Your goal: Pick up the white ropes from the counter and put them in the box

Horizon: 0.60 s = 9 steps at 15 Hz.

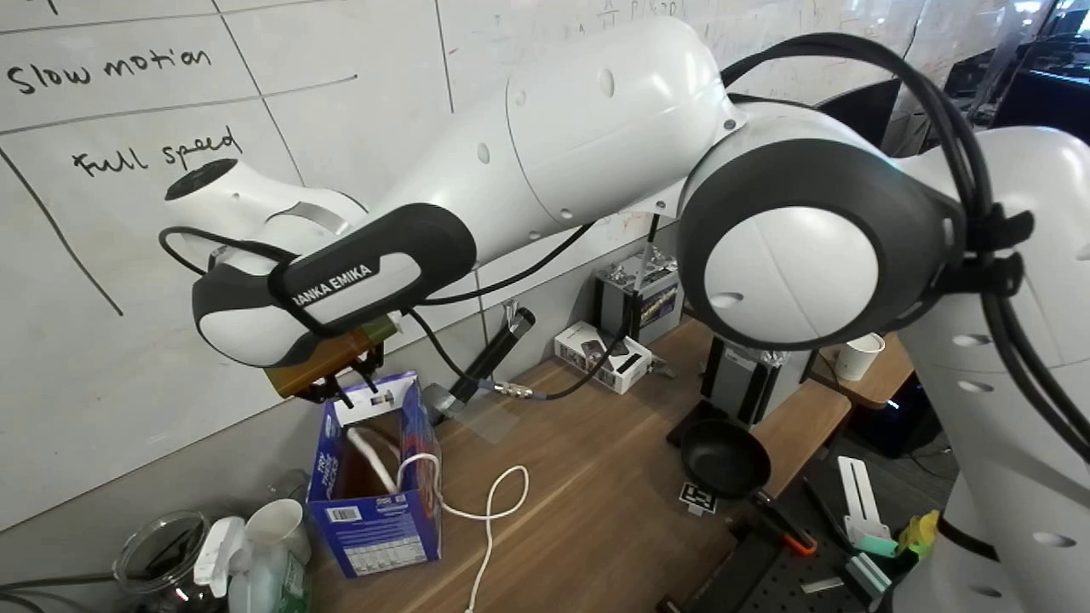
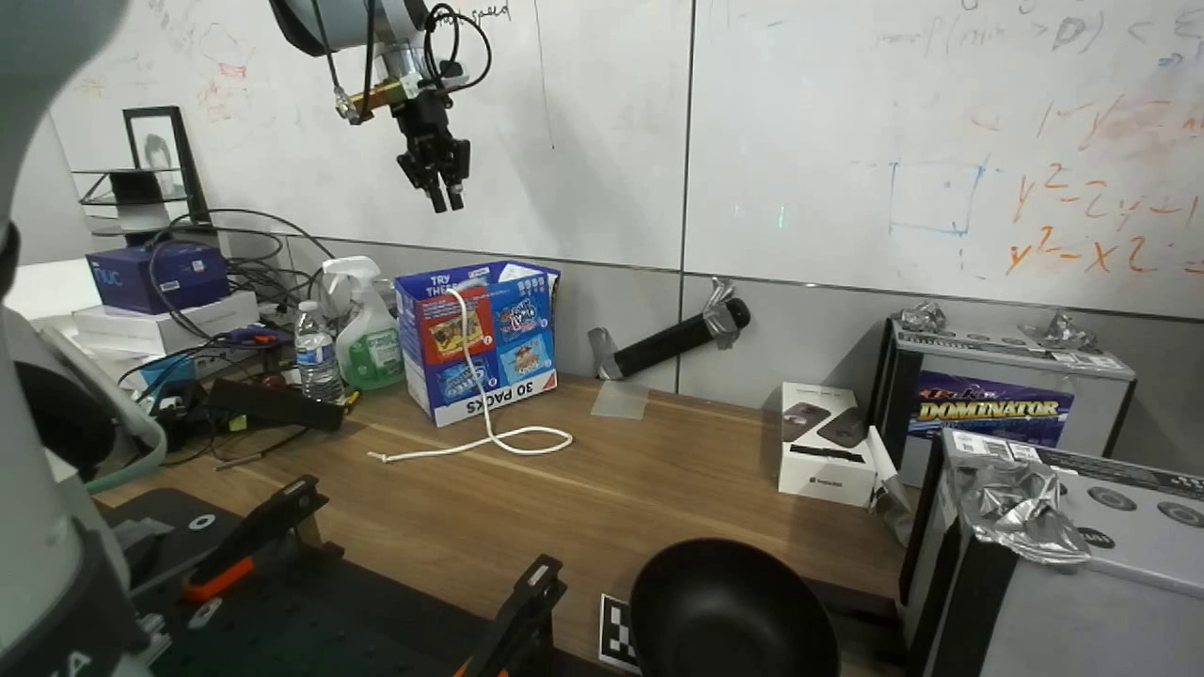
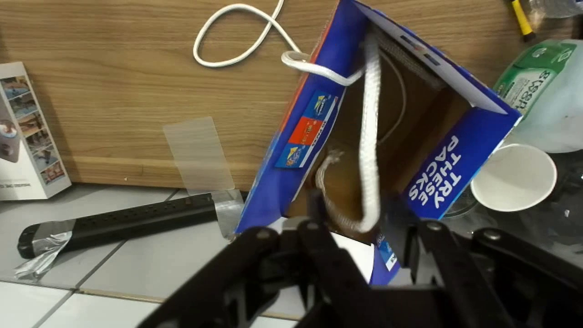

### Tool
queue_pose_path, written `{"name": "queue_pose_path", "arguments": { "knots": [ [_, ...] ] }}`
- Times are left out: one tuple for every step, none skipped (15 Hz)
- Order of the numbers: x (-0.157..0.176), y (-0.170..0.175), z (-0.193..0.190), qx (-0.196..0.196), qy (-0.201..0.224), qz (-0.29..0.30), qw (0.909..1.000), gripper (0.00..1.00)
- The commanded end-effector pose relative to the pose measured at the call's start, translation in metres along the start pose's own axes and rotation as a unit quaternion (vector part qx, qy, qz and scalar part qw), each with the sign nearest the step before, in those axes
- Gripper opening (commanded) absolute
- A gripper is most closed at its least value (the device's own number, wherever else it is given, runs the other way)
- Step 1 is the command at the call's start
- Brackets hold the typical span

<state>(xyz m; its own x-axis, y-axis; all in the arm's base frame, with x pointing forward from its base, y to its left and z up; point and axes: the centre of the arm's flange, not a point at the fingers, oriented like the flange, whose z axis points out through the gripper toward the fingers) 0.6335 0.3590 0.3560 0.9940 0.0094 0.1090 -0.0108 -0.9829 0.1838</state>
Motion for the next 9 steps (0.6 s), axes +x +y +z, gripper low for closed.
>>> {"name": "queue_pose_path", "arguments": {
  "knots": [
    [-0.001, 0.016, -0.012, 0.012, -0.007, -0.011, 0.9998, 0.71],
    [-0.007, 0.025, -0.016, 0.012, -0.008, -0.018, 0.9997, 0.78],
    [-0.012, 0.032, -0.018, 0.01, -0.007, -0.022, 0.9997, 0.86],
    [-0.02, 0.045, -0.024, 0.012, -0.011, -0.034, 0.9993, 0.93],
    [-0.025, 0.055, -0.028, 0.012, -0.017, -0.046, 0.9987, 0.99],
    [-0.035, 0.07, -0.033, 0.012, -0.018, -0.06, 0.998, 1.0],
    [-0.042, 0.085, -0.037, 0.013, -0.024, -0.073, 0.997, 1.0],
    [-0.048, 0.1, -0.042, 0.015, -0.031, -0.085, 0.9958, 1.0],
    [-0.054, 0.115, -0.044, 0.015, -0.039, -0.098, 0.9944, 1.0]
  ]
}}
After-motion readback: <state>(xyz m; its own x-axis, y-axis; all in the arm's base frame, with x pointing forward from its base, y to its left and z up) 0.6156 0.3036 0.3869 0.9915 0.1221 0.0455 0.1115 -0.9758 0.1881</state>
